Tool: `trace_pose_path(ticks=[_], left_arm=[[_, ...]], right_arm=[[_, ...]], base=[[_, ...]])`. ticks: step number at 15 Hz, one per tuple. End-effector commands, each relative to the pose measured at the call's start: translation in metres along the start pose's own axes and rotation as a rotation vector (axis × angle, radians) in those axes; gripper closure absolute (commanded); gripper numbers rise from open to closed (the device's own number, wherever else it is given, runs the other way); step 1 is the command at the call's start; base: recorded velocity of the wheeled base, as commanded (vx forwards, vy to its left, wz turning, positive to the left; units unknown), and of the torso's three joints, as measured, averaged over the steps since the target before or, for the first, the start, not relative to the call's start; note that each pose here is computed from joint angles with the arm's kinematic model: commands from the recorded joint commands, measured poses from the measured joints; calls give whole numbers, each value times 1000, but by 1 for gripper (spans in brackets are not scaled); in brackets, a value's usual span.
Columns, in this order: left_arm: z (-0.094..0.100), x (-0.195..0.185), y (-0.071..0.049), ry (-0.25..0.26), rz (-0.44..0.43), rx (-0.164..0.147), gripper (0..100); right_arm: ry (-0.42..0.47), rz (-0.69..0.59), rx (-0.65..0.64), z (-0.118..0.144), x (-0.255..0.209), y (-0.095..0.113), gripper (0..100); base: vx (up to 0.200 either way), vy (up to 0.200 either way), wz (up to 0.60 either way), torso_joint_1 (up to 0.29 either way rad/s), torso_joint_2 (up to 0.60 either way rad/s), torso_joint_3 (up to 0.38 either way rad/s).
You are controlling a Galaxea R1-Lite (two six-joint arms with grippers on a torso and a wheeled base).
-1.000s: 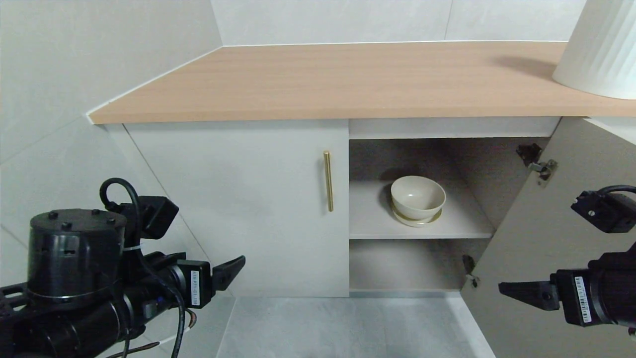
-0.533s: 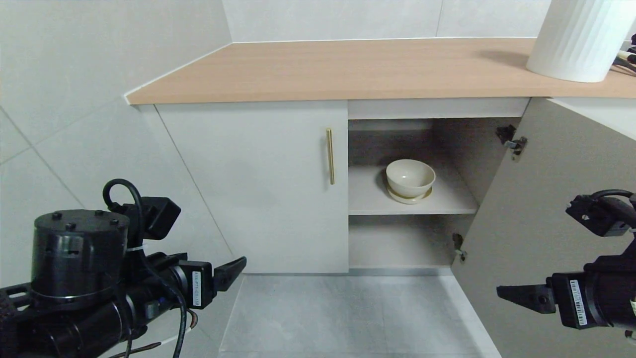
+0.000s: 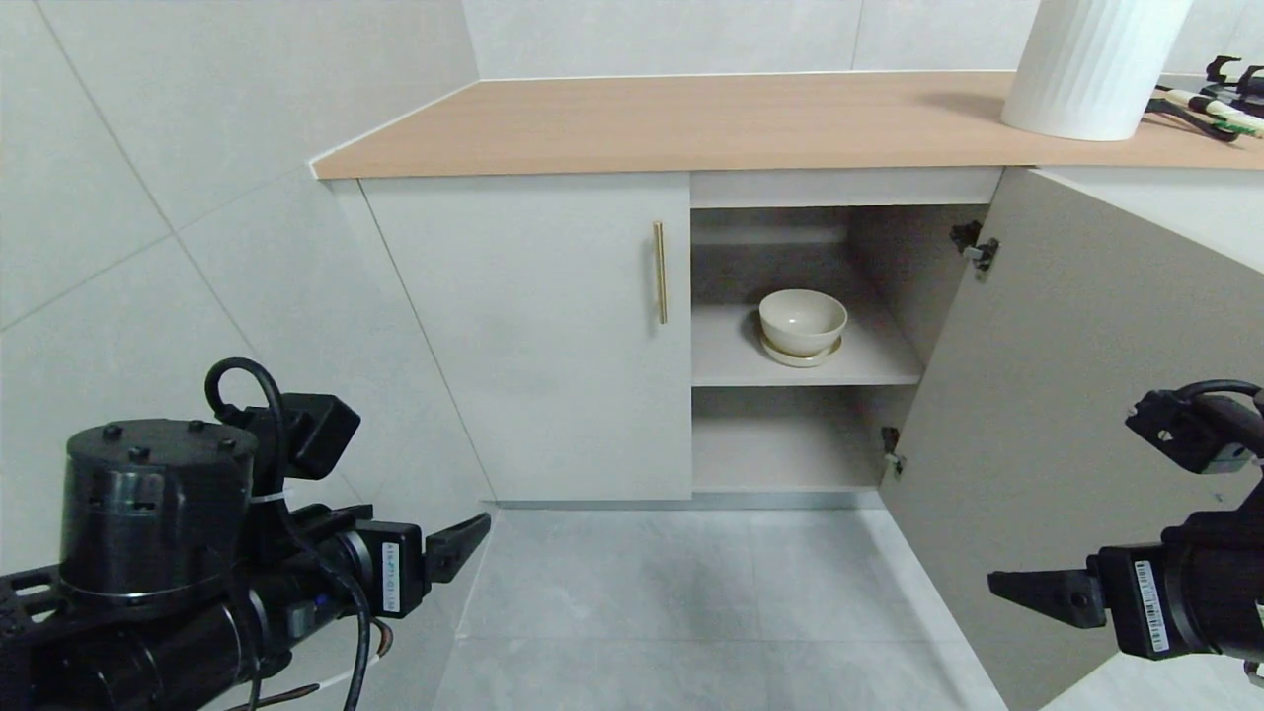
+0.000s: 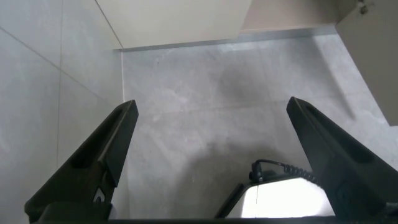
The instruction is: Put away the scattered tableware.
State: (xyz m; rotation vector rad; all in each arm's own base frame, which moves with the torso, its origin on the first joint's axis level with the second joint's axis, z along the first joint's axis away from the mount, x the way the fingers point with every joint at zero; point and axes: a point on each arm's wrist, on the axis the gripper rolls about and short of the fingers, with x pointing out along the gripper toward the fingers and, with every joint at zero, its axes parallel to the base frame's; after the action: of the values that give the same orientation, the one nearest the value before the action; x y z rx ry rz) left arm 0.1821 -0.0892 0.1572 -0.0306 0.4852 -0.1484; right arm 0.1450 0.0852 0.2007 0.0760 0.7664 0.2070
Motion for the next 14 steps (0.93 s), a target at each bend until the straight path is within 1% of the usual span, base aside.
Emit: trace_pose_path(ticks=[1, 6, 9, 12, 14], left_arm=[[0, 0, 0, -2, 0, -1, 0], [0, 0, 0, -1, 2, -1, 0], [1, -1, 0, -9, 0, -3, 0], [1, -1, 0, -4, 3, 0, 0], [0, 0, 0, -1, 5, 1, 0]], right_arm=[[1, -3, 0, 0, 0, 0, 0], [-43, -24, 7, -3, -11, -4, 0], [-45, -16, 8, -17, -18, -11, 0], [-43, -14, 8, -20, -18, -12, 0], [-33, -17, 3, -22, -17, -13, 0]], base=[[0, 0, 0, 0, 0, 0], [0, 0, 0, 0, 0, 0], [0, 0, 0, 0, 0, 0], [0, 0, 0, 0, 0, 0], [-200, -200, 0, 0, 0, 5]])
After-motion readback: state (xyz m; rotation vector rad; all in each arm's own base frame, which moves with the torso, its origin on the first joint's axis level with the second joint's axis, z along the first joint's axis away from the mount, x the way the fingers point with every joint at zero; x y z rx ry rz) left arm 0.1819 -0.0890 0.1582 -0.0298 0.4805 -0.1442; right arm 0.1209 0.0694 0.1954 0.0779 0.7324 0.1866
